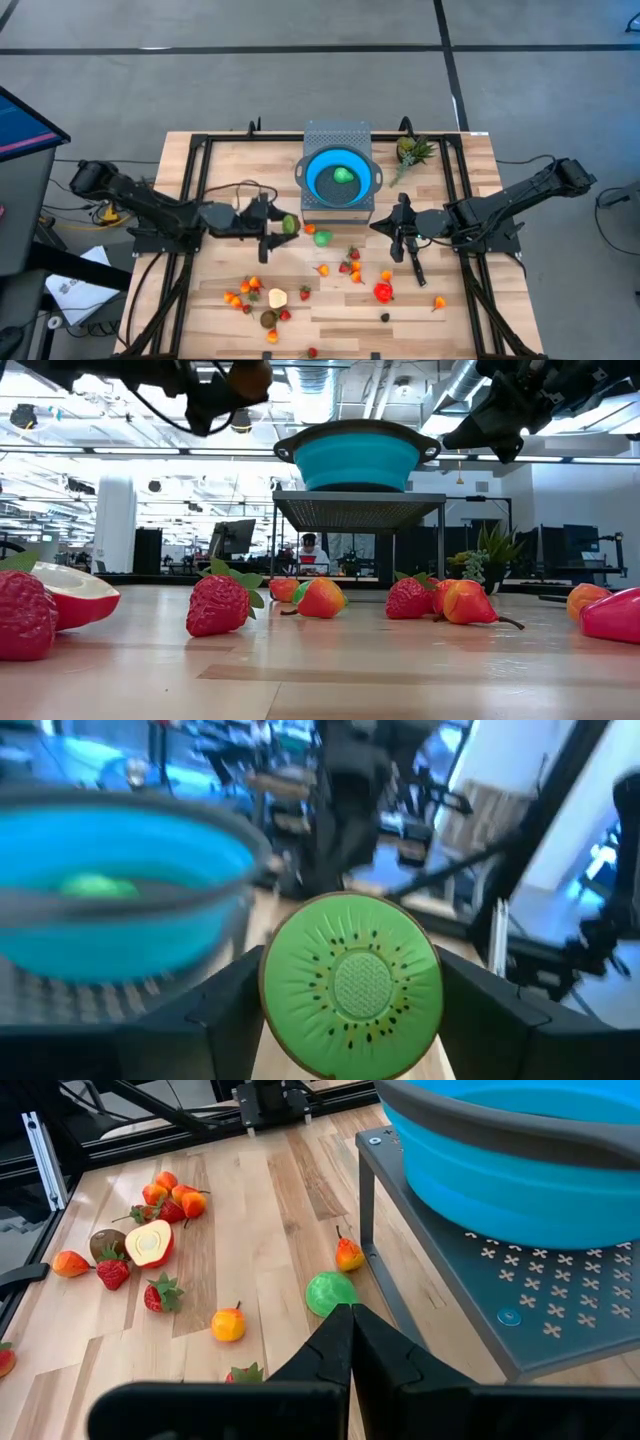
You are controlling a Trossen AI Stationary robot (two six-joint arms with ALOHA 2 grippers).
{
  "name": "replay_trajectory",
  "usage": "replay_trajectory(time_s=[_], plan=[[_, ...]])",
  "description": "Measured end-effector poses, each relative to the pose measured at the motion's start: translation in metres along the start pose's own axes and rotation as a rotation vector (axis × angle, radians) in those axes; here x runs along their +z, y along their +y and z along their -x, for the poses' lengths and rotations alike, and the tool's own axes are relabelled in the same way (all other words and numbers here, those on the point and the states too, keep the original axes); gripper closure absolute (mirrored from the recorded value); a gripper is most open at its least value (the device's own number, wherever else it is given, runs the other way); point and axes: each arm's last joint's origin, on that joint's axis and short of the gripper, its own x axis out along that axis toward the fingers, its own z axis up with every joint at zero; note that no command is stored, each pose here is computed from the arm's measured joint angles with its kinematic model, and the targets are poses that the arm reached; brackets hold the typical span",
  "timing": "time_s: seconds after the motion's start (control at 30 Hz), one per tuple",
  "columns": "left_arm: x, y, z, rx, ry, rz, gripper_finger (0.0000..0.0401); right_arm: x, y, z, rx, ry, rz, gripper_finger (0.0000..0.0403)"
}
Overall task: Pick & Place Fruit
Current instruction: Put the top sliced kiwi into the strainer bowl
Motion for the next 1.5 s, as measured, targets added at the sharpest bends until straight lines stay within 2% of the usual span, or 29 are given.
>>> replay_trajectory(time_s=[0.2,0.4,0.63,0.83,1.0,1.13,1.5], plan=[[0.019,0.016,-0.002,0.070,-0.085,-0.010,0.0158,0.000,0.000,0.000,0.001,-0.002,-0.001,0.0403],[0.051,0.021,-0.021,0.121,-0.154,-0.101,0.0168,0.000,0.000,0.000,0.001,-0.002,-0.001,0.0403],[0.078,0.033,-0.051,0.082,-0.178,-0.138,0.0157,0.000,0.000,0.000,0.001,-0.001,0.000,0.0403],[0.077,0.051,-0.083,0.112,-0.130,-0.145,0.0168,0.000,0.000,0.000,0.000,0.000,0.001,0.0403],[0.069,0.064,-0.110,0.155,-0.089,-0.147,0.0156,0.000,0.000,0.000,0.000,0.001,0.021,0.0403],[0.062,0.071,-0.128,0.175,-0.062,-0.150,0.0168,0.000,0.000,0.000,0.000,0.000,0.024,0.0403],[0.050,0.088,-0.143,0.225,-0.016,-0.151,0.0155,0.000,0.000,0.000,0.000,0.000,0.026,0.0403]])
